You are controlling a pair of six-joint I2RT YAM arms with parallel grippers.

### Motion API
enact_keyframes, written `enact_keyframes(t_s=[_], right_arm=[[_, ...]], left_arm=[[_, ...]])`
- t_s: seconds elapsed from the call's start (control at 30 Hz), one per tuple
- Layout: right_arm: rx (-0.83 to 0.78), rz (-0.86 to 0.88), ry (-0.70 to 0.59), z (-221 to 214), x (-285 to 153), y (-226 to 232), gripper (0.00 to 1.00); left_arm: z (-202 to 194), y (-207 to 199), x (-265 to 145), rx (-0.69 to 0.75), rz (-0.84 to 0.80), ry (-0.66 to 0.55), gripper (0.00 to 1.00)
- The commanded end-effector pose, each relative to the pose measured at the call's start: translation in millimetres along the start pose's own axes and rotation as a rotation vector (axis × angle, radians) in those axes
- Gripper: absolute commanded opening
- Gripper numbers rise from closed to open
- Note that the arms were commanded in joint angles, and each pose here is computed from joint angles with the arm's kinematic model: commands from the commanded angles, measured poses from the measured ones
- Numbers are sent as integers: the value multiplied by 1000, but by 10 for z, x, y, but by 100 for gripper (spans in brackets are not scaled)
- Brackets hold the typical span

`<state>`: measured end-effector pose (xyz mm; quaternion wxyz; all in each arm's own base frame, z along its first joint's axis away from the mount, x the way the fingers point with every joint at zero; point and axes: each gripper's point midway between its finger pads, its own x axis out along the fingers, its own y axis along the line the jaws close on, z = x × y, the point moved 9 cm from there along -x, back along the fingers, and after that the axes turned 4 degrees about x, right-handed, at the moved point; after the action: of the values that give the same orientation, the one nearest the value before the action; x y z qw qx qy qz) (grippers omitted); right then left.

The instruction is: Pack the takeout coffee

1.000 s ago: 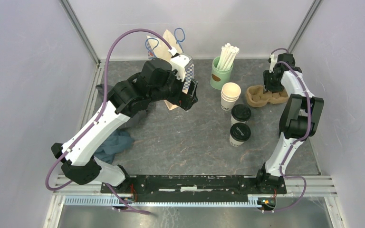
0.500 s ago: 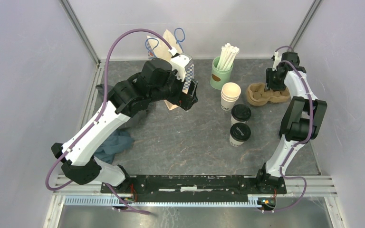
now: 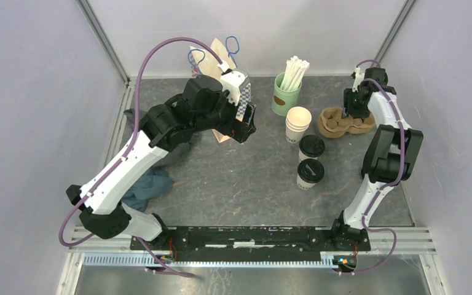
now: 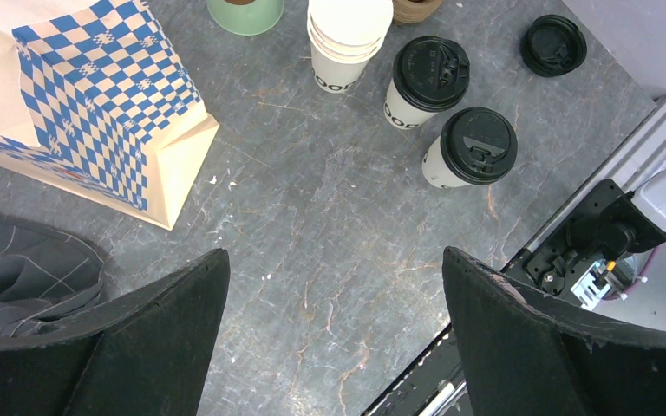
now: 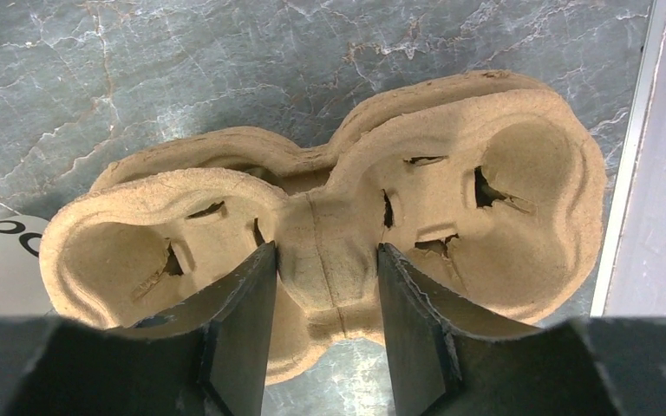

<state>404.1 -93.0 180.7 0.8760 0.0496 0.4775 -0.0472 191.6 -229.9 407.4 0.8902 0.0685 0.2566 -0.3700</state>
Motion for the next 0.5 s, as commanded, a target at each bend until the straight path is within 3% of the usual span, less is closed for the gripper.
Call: enact_keyframes(t_s=[0.0, 0.3, 0.47], right_arm=[[11, 3, -38, 102, -78, -10, 47], [31, -73, -170, 293, -766, -2, 43], [30, 4, -274, 274, -1196, 139, 43]], left_arm=[[81, 24, -19, 63, -6, -30, 98], [116, 25, -37, 54, 0, -38, 98], [210, 26, -136, -6, 10, -70, 99]])
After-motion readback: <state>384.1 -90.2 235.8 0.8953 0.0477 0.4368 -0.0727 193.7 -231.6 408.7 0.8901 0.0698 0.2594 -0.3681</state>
